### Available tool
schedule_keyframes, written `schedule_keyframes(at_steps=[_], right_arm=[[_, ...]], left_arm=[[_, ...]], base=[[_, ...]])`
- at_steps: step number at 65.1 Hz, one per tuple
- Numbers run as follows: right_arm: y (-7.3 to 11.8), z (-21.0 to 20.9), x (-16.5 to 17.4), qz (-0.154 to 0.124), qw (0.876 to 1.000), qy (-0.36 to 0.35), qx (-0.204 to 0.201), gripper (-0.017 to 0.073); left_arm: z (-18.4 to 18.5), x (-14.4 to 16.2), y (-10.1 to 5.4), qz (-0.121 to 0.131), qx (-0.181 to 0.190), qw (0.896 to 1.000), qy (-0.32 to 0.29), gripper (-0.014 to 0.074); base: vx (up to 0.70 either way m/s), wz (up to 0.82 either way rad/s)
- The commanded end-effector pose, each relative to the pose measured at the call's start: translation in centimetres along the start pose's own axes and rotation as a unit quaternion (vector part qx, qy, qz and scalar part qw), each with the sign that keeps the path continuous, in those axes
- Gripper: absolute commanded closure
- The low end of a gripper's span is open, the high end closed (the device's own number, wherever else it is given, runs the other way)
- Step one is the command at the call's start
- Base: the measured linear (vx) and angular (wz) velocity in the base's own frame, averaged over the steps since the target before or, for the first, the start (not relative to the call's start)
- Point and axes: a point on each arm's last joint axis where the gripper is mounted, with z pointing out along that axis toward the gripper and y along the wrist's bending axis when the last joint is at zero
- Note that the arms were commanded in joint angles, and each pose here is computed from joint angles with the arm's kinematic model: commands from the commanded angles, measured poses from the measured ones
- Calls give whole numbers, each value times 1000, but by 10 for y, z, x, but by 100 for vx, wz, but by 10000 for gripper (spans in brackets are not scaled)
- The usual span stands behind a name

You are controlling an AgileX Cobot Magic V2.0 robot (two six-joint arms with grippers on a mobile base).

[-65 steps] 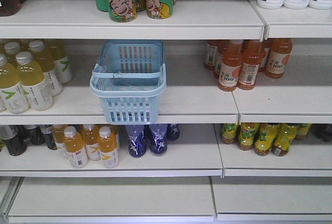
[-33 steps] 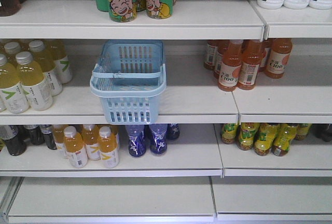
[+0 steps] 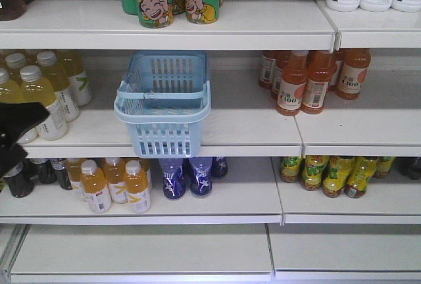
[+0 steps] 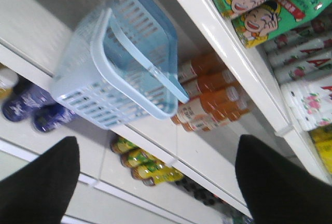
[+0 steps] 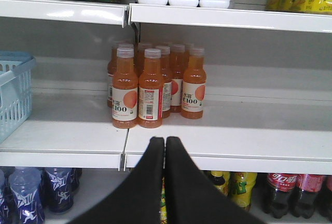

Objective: Place coke in basket with both arms
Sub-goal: 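Reach the left gripper to the light-blue basket handle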

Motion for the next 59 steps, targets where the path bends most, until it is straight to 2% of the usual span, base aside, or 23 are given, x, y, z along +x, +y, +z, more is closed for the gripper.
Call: schedule_keyframes(at_steps=[1, 5, 12, 33, 44, 48, 55, 59], right_arm=[[0, -1, -4, -4, 999, -39, 3, 568], [0, -1, -4, -4, 999, -39, 3, 568], [0, -1, -4, -4, 999, -39, 3, 568], [0, -1, -4, -4, 999, -39, 3, 568], [0, -1, -4, -4, 999, -39, 3, 568], [0, -1, -4, -4, 999, -39, 3, 568], [0, -1, -4, -4, 999, -39, 3, 568], [0, -1, -4, -4, 999, -39, 3, 568]], left_arm=[[22, -9, -19, -47, 62, 996, 34, 4], [40, -12, -17, -77, 77, 993, 54, 4], [72, -14, -17, -83, 63, 991, 84, 4], [154, -13, -54, -60, 91, 984, 140, 4], [181, -10, -59, -58, 87, 984, 143, 4], [189, -9, -57, -71, 81, 983, 147, 4], [197, -6, -49, -118, 58, 980, 148, 4], [202, -4, -44, -135, 40, 980, 141, 4]], base=[[0, 0], [0, 0], [0, 0], [0, 0], [0, 0], [0, 0], [0, 0], [0, 0]])
